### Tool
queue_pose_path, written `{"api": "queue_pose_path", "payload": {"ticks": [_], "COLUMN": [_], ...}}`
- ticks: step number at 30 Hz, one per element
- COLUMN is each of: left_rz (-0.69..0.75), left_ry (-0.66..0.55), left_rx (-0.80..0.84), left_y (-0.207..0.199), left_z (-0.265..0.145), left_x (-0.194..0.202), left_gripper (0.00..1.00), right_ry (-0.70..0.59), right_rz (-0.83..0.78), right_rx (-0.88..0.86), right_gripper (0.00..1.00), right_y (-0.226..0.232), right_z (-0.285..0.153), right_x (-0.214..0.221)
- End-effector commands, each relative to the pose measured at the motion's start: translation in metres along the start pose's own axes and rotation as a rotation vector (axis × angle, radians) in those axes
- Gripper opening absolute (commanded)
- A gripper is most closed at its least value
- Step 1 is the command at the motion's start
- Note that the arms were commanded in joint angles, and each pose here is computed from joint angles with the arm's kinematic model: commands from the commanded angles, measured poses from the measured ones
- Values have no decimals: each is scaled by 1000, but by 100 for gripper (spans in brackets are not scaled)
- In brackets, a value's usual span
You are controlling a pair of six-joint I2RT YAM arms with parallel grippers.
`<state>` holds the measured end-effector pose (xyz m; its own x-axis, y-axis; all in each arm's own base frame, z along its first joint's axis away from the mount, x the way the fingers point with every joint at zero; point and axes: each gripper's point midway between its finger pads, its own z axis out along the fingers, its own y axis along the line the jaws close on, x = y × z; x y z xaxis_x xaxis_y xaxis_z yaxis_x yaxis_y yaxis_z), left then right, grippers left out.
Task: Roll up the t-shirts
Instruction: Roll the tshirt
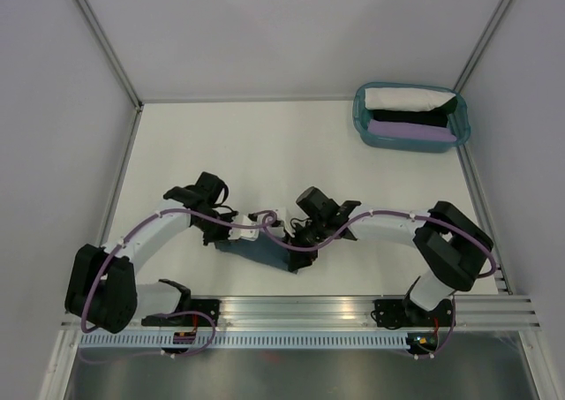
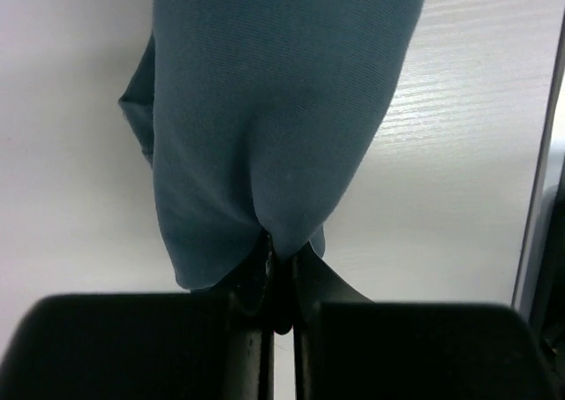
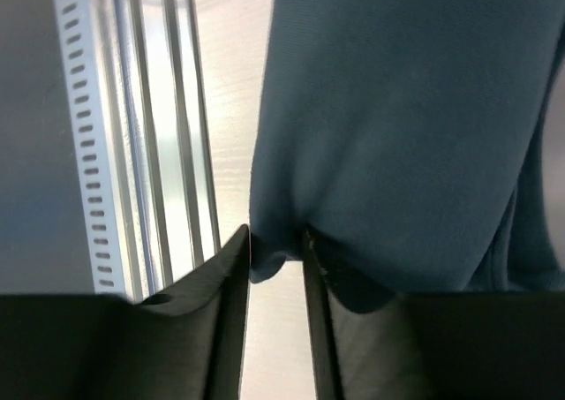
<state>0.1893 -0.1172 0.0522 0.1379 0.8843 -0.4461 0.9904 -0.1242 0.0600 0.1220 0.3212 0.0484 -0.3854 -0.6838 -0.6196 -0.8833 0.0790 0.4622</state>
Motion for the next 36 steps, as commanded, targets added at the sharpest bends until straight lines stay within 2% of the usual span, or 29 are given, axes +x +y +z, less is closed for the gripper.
{"api": "queue_pose_path", "payload": {"ticks": [1, 2, 4, 5, 8, 9, 14, 16, 21, 25, 29, 32, 34, 35, 36], "left_rz": [10, 7, -33, -52, -107, -105, -121, -127, -125, -116, -114, -131, -122, -124, -126], "left_ry": [-41, -52, -77, -79, -75, -86, -103, -111, -117, -116, -125, -133, -144, -143, -143], "left_rx": [58, 59, 110, 129, 190, 201, 198, 196, 229, 239, 250, 304, 327, 335, 344], "left_y": [-4, 1, -5, -3, -12, -12, -11, -9, -12, -12, -11, -18, -20, -22, -24], "left_z": [-7, -12, -16, -16, -19, -18, -19, -19, -19, -19, -21, -26, -29, -30, -30], "left_x": [-9, -14, -17, -18, -15, -15, -10, -7, -1, 4, 5, 6, 4, 5, 4], "left_gripper": [2, 2, 2, 2, 2, 2, 2, 2, 2, 2, 2, 3, 4, 4, 4], "right_ry": [-96, -99, -173, -175, -258, -267, -205, -188, -131, -75, 12, -8, -55, -80, -109], "right_rz": [-34, -36, -95, -94, -152, -207, -434, -464, -500, -492, -448, -376, -355, -330, -279], "right_rx": [151, 196, 264, 269, 338, 379, 491, 517, 673, 681, 618, 524, 449, 432, 410], "right_gripper": [42, 53, 62, 64, 89, 92, 95, 98, 98, 98, 91, 80, 66, 55, 37], "right_y": [-9, -13, -13, -13, -13, -15, -8, -14, -48, -61, -65, -53, -39, -37, -34], "right_z": [-27, -31, -44, -43, -52, -56, -31, -23, -24, -12, 8, 17, 15, 12, 11], "right_x": [-39, -35, -45, -33, -38, -41, -39, -39, -38, -28, -13, -16, -22, -24, -24]}}
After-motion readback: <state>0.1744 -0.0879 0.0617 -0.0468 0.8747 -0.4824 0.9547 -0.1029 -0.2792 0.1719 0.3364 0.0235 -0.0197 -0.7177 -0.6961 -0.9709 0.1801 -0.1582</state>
